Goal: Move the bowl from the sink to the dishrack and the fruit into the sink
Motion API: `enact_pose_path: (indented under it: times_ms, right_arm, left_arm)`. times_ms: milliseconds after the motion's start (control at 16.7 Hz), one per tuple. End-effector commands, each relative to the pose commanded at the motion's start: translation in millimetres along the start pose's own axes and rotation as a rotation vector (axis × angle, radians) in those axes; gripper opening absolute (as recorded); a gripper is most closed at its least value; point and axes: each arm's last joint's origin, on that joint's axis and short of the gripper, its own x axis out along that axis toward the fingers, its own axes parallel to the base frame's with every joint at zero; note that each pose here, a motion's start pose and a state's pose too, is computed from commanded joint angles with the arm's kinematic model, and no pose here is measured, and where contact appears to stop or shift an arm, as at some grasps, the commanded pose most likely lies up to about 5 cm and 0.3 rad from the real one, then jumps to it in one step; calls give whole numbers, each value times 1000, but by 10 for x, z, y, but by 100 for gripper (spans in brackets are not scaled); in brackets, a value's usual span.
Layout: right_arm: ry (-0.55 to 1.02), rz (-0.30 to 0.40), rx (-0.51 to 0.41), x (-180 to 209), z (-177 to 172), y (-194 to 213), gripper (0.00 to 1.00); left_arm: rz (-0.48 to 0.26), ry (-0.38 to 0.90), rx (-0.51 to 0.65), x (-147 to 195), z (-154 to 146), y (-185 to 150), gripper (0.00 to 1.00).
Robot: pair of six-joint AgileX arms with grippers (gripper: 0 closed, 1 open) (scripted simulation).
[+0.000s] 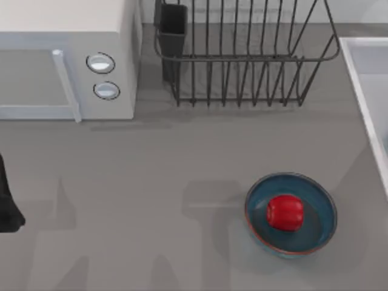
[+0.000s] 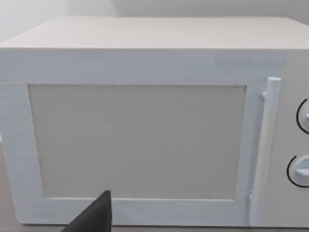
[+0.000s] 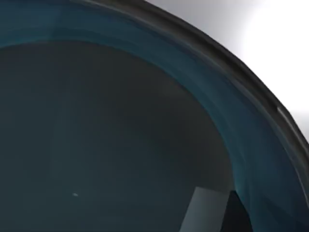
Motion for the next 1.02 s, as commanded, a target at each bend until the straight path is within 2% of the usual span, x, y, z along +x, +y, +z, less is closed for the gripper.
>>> enact_pose_path:
  times_ms: [660,840,1020]
  right_arm:
    - [-2,0,-2,-67,-10,-5,0]
    - [7,3,-2,-398,-144,-145,0]
    - [9,3,-6,-1040,-435,-325,0]
  left_arm:
    - [0,0,0,0,0,0,100]
    - [0,0,0,0,0,0,100]
    - [0,0,0,0,0,0,100]
